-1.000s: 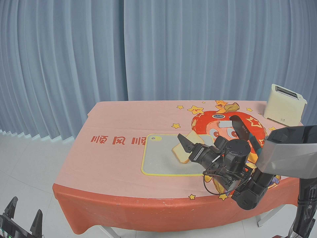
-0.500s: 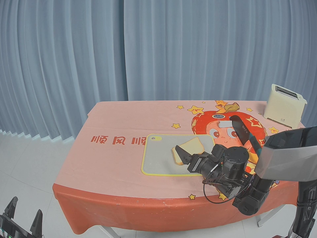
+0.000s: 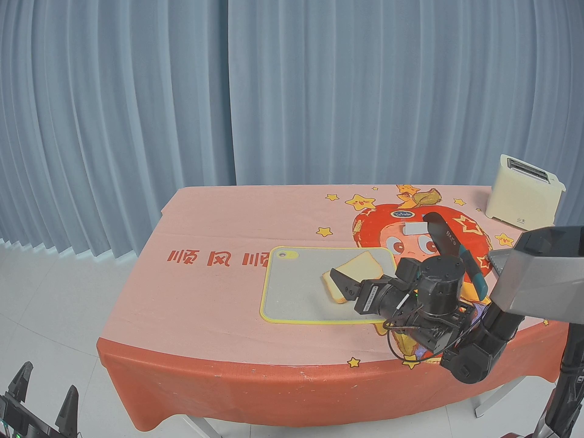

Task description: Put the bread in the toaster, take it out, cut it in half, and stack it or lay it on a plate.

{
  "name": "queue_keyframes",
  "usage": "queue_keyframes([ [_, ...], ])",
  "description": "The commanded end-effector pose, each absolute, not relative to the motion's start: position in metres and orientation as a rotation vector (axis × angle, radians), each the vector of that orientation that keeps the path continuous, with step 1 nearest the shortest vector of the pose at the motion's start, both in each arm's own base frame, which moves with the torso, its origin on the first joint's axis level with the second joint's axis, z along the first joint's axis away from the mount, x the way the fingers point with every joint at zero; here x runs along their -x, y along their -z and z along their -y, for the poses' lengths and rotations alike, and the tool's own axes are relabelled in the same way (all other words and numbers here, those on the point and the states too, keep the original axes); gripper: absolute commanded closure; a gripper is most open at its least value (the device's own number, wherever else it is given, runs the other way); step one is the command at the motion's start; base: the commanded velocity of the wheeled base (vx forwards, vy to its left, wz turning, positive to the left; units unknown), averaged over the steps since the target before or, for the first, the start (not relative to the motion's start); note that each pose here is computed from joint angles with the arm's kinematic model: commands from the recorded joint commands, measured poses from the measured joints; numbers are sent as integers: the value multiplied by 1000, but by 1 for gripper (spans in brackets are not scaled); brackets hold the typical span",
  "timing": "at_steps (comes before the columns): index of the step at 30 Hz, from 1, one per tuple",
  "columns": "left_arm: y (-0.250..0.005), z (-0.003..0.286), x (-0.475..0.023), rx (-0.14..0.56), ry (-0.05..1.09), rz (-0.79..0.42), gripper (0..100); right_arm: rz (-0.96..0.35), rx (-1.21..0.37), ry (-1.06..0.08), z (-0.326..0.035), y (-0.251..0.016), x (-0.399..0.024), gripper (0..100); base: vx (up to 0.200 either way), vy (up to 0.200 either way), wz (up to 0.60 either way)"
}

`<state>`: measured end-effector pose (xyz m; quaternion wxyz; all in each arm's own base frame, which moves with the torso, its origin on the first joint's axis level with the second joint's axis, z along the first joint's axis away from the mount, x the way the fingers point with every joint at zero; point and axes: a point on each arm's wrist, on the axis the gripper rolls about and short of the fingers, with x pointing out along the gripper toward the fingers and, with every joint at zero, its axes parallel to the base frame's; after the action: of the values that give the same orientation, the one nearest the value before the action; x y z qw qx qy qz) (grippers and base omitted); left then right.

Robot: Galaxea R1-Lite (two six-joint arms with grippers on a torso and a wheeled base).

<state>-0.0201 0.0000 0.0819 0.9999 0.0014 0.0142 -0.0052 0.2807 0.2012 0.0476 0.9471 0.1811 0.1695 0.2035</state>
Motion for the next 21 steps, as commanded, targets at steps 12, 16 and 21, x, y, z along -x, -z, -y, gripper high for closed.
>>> queue_keyframes([
  [12, -77, 0, 19, -3, 11, -48, 0, -422, -326, -438, -221, -71, -286, 0, 0, 0, 0],
  [16, -77, 0, 19, -3, 11, -46, 0, -456, -326, -442, -227, -65, -284, 0, 0, 0, 0],
  [21, -77, 0, 19, -3, 11, -46, 0, -495, -341, -440, -230, -60, -280, 0, 0, 0, 0],
])
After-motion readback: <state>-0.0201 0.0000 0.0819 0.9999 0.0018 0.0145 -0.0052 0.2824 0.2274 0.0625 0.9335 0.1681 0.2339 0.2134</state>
